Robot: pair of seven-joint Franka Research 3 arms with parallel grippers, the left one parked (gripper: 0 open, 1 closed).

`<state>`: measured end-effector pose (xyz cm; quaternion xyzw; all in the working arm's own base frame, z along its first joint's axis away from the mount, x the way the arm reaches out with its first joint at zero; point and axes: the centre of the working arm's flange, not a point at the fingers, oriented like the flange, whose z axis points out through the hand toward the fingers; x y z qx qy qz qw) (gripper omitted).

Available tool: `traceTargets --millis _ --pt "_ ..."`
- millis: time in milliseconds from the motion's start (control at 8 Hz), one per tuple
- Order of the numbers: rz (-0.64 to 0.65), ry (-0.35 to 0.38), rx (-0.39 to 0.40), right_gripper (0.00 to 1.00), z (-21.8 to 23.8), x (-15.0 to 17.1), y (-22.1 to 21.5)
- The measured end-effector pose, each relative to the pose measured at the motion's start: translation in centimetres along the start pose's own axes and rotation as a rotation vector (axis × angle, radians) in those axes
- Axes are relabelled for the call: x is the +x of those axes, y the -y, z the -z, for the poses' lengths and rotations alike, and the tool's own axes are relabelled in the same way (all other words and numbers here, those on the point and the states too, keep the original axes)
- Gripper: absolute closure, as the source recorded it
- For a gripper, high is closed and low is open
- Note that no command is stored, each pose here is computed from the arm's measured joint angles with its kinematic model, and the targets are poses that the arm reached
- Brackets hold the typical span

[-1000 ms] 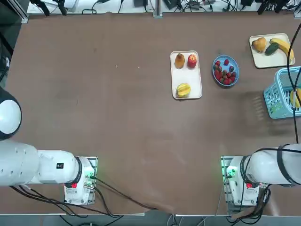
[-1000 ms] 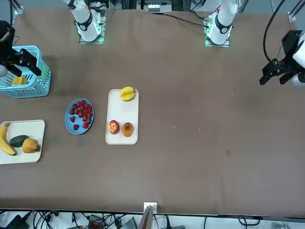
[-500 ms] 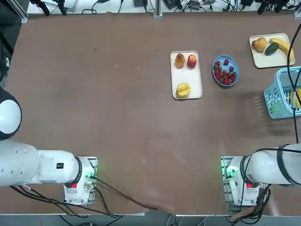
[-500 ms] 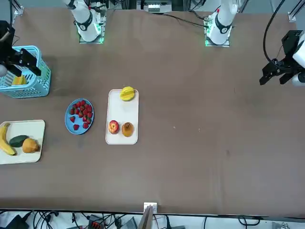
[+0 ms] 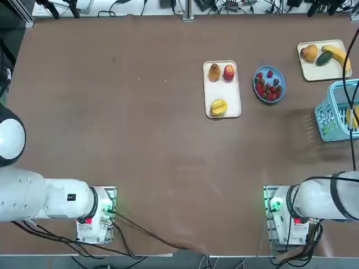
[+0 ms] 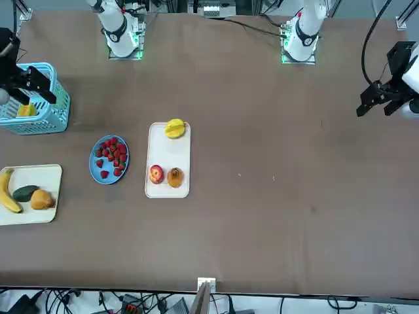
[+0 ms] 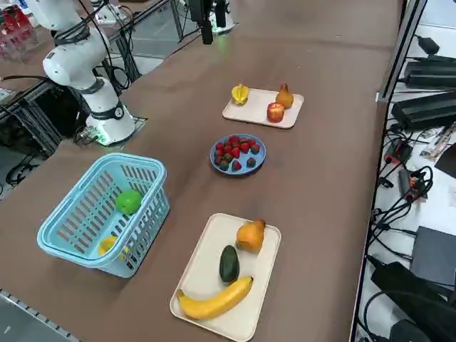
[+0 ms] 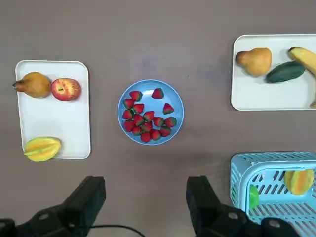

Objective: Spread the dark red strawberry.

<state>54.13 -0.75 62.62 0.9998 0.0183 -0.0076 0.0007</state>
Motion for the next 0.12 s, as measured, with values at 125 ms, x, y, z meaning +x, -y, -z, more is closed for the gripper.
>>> traceTargets --millis 125 --pt "0.000 0.000 0.000 0.00 0.00 0.00 0.00"
